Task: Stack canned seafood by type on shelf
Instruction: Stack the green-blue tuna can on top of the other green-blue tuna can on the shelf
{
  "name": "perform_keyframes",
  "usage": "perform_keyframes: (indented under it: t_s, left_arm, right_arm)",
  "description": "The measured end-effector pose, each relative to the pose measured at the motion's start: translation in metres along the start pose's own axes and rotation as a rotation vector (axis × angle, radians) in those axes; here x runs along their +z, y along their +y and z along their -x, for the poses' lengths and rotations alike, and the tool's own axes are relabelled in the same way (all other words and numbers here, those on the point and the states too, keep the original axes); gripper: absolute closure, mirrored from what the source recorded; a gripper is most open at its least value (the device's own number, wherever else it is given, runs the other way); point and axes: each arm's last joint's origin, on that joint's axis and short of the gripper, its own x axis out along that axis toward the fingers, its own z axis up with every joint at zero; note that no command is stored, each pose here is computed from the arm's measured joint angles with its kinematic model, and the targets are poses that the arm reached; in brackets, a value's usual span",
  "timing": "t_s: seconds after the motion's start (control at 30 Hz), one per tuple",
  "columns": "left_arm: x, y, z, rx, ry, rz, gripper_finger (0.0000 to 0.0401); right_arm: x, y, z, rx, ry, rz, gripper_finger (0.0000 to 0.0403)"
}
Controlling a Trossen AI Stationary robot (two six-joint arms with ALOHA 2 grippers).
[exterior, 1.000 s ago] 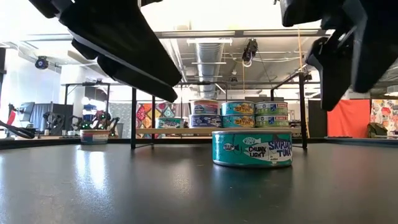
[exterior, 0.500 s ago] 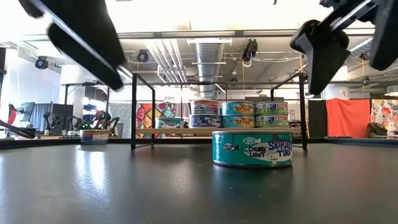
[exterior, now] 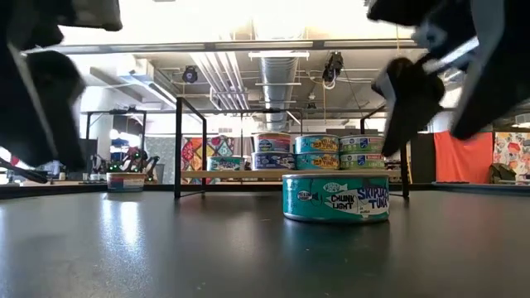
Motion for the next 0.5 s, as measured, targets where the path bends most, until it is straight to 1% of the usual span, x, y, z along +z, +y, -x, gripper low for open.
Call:
perform_keyframes:
  t_s: [0.07, 0.17, 0.23, 0.33, 0.4, 0.43, 0.5]
  left_arm:
    - [0.008, 0.002, -0.006, -0.031, 0.005, -0.024, 0.0038]
    - [0.026, 0.01, -0.018, -0.095, 0.088, -0.008, 0.002]
    - [0.037, 0.018, -0.025, -0.072, 0.088, -0.033, 0.0008]
    - [0.051, 0.029, -0.032, -0.03, 0.046, -0.11, 0.0004]
    - [0.056, 0.034, -0.037, -0.025, 0.024, -0.167, 0.0005]
    - [0.059, 0.035, -0.04, -0.041, 0.001, -0.19, 0.0005]
    - [0.064, 0.034, -0.047, -0.106, -0.084, -0.212, 0.0004]
  right_arm:
    - [-0.004, -0.004, -0.002, -0.014, 0.018, -0.02, 0.0029]
    - [-0.006, -0.01, -0.005, -0.03, 0.029, -0.049, 0.0029]
    - [-0.005, -0.015, -0.008, -0.042, 0.028, -0.058, 0.0029]
    - [-0.004, -0.025, -0.014, -0.062, 0.044, -0.061, 0.0029]
    - [-0.004, -0.031, -0.015, -0.076, 0.056, -0.051, 0.0029]
    - [-0.003, -0.033, -0.015, -0.08, 0.056, -0.05, 0.0029]
    - [-0.002, -0.035, -0.015, -0.081, 0.057, -0.047, 0.0029]
